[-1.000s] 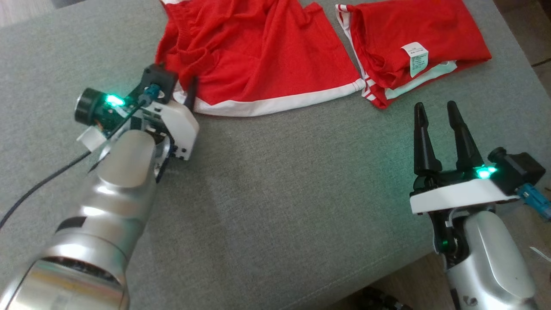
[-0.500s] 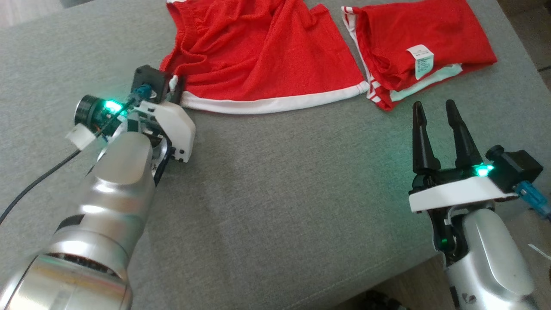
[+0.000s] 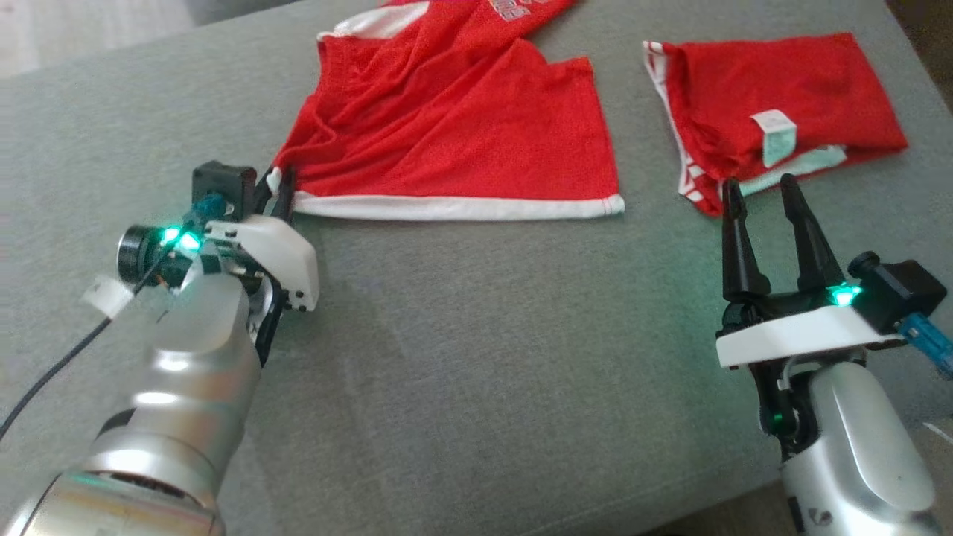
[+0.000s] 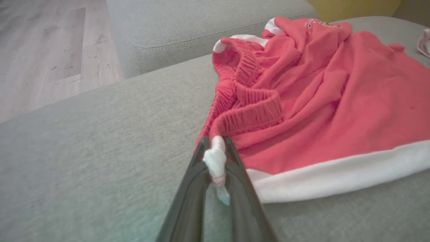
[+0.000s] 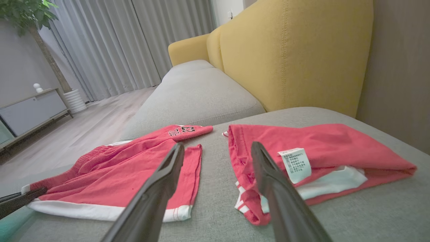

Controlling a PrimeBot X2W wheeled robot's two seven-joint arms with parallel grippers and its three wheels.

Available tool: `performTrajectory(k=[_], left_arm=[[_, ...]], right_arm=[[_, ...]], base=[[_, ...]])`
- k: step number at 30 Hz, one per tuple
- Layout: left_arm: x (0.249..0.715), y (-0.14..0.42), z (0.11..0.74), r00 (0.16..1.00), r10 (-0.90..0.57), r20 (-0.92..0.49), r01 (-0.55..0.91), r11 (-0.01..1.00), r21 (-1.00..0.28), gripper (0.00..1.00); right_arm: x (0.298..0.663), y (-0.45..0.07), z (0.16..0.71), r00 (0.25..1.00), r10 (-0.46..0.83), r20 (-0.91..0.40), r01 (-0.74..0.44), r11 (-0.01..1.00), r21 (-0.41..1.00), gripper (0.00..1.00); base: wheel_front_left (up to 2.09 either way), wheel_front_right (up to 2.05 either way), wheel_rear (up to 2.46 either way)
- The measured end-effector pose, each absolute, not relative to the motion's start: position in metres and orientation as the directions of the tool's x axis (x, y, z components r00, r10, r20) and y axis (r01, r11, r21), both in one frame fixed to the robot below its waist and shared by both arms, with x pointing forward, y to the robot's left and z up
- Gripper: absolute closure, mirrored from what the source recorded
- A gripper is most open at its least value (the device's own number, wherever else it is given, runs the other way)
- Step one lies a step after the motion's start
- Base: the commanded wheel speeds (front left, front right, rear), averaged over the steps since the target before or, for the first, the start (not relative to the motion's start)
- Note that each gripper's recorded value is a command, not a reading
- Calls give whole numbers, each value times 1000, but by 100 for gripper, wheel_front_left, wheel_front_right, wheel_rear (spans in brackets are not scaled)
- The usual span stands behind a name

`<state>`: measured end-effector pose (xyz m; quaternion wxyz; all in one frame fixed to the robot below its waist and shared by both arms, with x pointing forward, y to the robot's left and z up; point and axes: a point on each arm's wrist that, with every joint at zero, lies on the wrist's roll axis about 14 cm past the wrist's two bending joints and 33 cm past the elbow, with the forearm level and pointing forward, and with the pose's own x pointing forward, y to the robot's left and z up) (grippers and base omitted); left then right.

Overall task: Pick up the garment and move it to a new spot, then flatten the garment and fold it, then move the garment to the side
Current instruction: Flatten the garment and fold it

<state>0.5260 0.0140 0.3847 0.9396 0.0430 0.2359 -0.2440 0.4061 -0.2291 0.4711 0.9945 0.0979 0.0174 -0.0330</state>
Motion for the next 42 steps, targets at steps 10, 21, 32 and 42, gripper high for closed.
performTrajectory(k=[10, 21, 32, 42], left_arm=[[510, 63, 388, 827, -340, -448, 352, 934, -60, 100], [484, 111, 390, 870, -234, -435, 219, 972, -86, 100], [464, 126, 418, 920, -223, -322, 189, 973, -132, 0], [435, 161, 453, 980, -114, -165, 101, 991, -89, 0]], right_arm=[[412, -197, 468, 998, 35, -57, -22, 977, 211, 0], [421, -164, 471, 989, 135, -58, -119, 967, 225, 0], [415, -132, 481, 974, 224, -32, -211, 950, 230, 0], [392, -123, 479, 972, 232, -30, -217, 941, 260, 0]], base=[[0, 0, 0], [0, 0, 0], [0, 0, 0], [0, 0, 0]])
